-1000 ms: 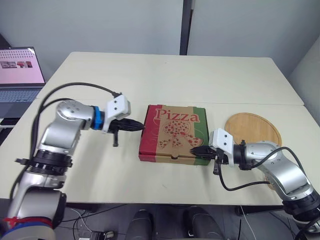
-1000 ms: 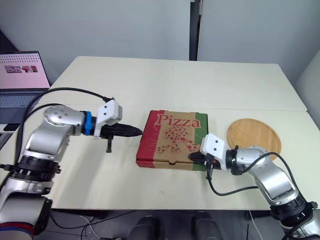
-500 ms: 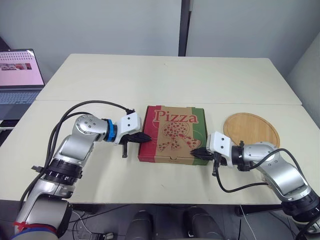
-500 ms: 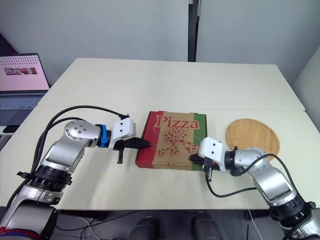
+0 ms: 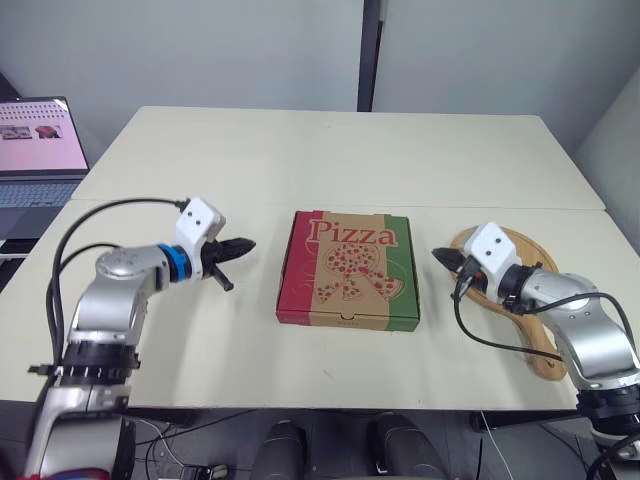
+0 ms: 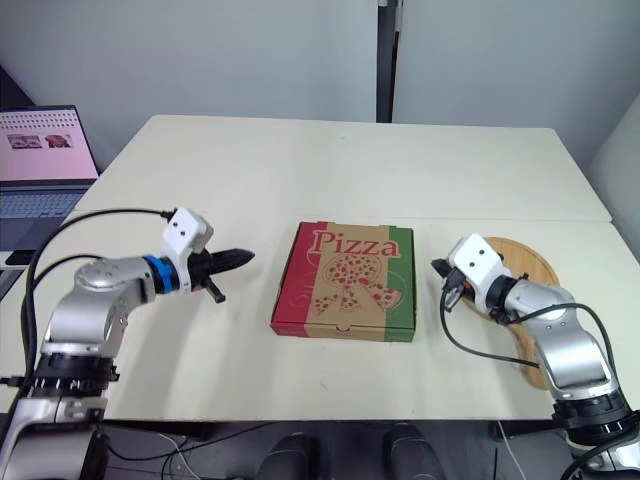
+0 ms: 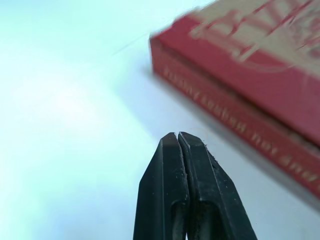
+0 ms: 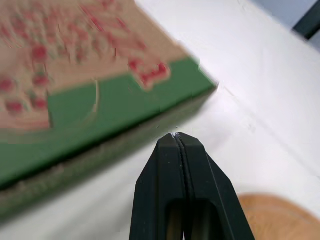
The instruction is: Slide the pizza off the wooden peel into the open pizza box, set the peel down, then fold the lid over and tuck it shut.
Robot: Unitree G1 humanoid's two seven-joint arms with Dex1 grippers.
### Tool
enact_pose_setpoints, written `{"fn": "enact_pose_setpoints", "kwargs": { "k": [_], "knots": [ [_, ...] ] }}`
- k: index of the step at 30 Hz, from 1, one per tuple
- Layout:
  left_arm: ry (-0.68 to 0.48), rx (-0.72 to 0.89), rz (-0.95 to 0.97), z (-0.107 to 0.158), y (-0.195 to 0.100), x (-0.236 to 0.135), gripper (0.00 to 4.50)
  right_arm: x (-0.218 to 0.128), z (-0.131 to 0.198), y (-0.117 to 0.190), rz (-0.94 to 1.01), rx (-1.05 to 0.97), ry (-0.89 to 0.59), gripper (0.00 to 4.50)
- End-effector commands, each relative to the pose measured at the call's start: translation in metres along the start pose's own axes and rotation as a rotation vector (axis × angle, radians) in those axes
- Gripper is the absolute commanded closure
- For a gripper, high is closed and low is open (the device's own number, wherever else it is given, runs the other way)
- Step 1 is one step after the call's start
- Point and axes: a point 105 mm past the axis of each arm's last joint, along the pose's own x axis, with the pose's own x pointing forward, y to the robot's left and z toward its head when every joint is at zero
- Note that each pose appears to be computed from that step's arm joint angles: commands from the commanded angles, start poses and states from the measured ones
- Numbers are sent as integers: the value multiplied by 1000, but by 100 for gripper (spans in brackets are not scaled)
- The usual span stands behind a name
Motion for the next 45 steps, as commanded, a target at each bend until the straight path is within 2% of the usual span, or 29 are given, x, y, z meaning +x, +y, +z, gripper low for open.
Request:
{"fn": "enact_pose_setpoints", "kwargs": {
  "k": [1, 8, 15, 21, 26, 33, 36, 39, 45],
  "knots": [
    [6, 10, -45, 0, -18, 8, 450, 5, 0, 10, 33, -22, 12, 447],
    [-6, -37, -157, 2, -47, 14, 450, 13, 9, 40, 176, 13, -37, 447],
    [39, -25, -234, -3, -64, 7, 450, 13, 17, 50, 231, 20, -71, 447],
    [49, -25, -232, -5, -65, 5, 450, 12, 17, 52, 249, 20, -62, 447],
    [43, -19, -166, -4, -47, -3, 450, 5, 14, 32, 172, 10, -43, 447],
    [109, 68, 25, -10, 11, -59, 450, -41, 15, -5, 77, 49, -51, 447],
    [188, 136, 146, -18, 37, -87, 450, -68, 1, -28, 18, -3, 10, 447],
    [245, 169, 144, -27, 43, -110, 450, -97, -19, -48, -11, -17, 96, 447],
    [238, 137, 197, -36, 52, -137, 450, -153, -52, -88, -93, -16, 259, 447]
  ]
}}
